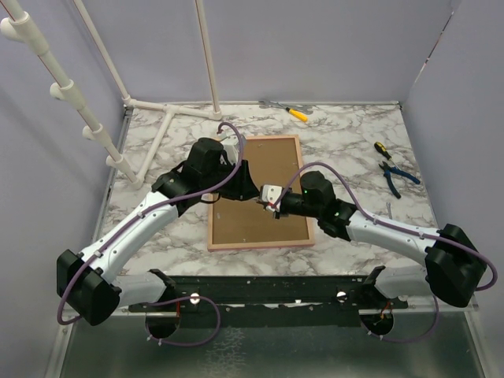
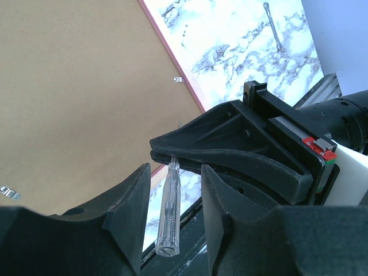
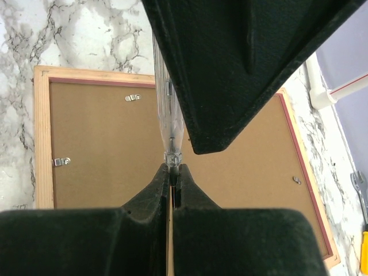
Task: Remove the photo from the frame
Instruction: Adjust the screwdriver.
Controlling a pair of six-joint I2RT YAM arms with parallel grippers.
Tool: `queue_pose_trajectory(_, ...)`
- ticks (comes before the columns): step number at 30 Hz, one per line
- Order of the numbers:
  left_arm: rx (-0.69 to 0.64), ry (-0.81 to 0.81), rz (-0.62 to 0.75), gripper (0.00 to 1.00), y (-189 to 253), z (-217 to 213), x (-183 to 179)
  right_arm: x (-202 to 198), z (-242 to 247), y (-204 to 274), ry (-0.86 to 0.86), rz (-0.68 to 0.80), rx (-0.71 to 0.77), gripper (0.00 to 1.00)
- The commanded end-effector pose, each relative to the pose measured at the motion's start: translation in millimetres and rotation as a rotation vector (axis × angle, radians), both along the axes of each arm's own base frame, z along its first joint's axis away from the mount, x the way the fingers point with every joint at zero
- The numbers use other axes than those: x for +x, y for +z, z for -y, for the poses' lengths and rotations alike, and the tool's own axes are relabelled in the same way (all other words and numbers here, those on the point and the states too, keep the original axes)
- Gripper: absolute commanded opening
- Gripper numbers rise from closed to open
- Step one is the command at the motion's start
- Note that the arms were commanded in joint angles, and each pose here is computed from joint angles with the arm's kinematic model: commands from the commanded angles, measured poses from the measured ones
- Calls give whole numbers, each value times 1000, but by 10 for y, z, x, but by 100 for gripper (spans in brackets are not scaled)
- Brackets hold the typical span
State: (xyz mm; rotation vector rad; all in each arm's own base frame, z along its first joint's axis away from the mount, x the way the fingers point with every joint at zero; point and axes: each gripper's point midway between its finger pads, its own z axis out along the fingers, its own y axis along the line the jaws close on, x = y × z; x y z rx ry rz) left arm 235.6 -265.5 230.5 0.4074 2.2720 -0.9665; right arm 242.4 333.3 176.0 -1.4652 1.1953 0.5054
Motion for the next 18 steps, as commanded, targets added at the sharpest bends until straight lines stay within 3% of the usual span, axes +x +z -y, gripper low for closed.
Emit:
queue_pose_trajectory(1, -15, -26, -26, 42, -67, 22, -52, 12, 12, -16, -24, -1, 10, 1)
queue_pose_trajectory(11, -19, -50, -55, 42, -137, 46, -101, 39, 13, -9, -33, 8, 12, 1)
queue_pose_trajectory(18, -21, -56, -59, 30, -147, 60, -100, 35, -10, -7, -24, 5, 15, 1)
